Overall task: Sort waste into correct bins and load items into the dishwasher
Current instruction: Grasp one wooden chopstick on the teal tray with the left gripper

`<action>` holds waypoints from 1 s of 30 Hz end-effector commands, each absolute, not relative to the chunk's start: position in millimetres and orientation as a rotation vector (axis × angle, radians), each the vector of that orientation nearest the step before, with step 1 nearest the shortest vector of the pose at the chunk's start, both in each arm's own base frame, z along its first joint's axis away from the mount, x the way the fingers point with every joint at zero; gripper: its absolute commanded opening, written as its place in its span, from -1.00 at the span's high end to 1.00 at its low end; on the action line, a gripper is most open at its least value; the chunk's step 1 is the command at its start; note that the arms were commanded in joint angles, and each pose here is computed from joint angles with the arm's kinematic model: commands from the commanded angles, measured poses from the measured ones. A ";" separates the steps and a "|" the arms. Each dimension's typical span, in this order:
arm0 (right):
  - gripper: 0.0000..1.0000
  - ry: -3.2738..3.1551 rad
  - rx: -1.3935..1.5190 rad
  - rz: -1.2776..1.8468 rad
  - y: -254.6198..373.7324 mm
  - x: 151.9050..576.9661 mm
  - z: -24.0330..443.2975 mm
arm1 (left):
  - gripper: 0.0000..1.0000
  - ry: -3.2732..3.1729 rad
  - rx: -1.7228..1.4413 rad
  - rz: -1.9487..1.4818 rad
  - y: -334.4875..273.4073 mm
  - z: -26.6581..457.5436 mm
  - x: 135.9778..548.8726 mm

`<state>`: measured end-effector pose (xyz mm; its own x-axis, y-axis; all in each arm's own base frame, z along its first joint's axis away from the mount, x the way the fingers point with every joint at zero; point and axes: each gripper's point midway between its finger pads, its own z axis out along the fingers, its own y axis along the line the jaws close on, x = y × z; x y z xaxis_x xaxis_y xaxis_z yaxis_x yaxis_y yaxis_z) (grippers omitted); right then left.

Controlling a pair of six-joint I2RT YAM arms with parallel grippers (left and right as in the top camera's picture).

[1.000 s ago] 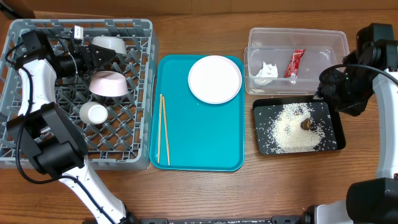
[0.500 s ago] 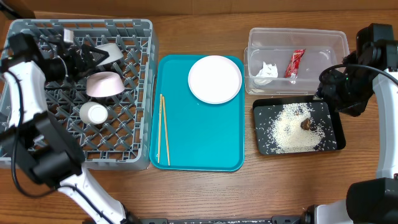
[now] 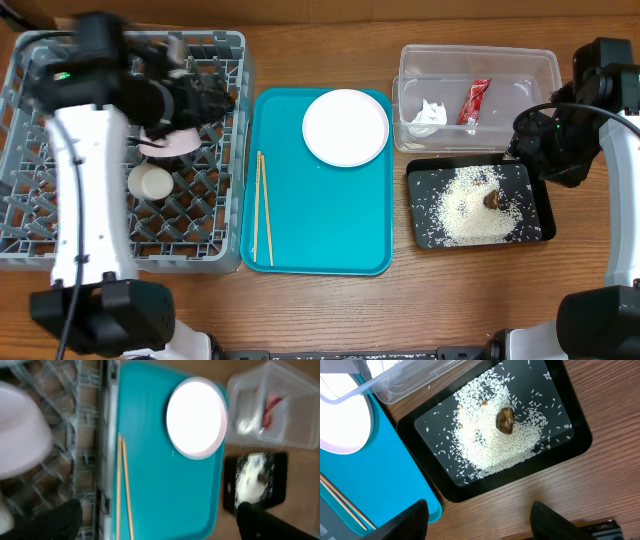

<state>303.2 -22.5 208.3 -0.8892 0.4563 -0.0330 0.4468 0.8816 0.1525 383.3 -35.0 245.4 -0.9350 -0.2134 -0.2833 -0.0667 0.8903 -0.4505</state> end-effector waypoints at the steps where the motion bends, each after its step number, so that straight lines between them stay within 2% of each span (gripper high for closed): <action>1: -0.33 2.925 0.697 0.205 -25.3 305.0 223.8 | -1.00 2.866 -0.295 -0.495 -53.9 220.4 367.9; 4: -0.34 2.925 0.697 0.205 -25.3 305.0 223.9 | -1.00 2.943 -0.201 -0.486 -82.3 204.8 353.2; 9: -0.34 2.925 0.697 0.205 -25.3 305.1 223.8 | -0.99 3.069 -0.316 -0.281 -92.9 159.9 328.4; 16: -0.34 2.925 0.698 0.206 -25.3 305.0 223.8 | -1.00 3.149 -0.141 -0.253 -126.2 86.8 299.4; 22: -0.34 2.925 0.698 0.206 -25.2 304.8 223.9 | -0.93 3.148 -0.092 -0.177 -127.7 37.3 282.1; 30: -0.34 2.925 0.698 0.206 -25.2 304.9 223.8 | -0.92 3.132 -0.137 -0.025 -108.3 20.1 277.0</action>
<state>303.0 -22.5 208.3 -0.8891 0.4567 -0.0322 0.4472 0.8814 0.1522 275.6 -119.9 23.8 -0.9980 -0.0611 0.0162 -0.0622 0.9949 -0.0799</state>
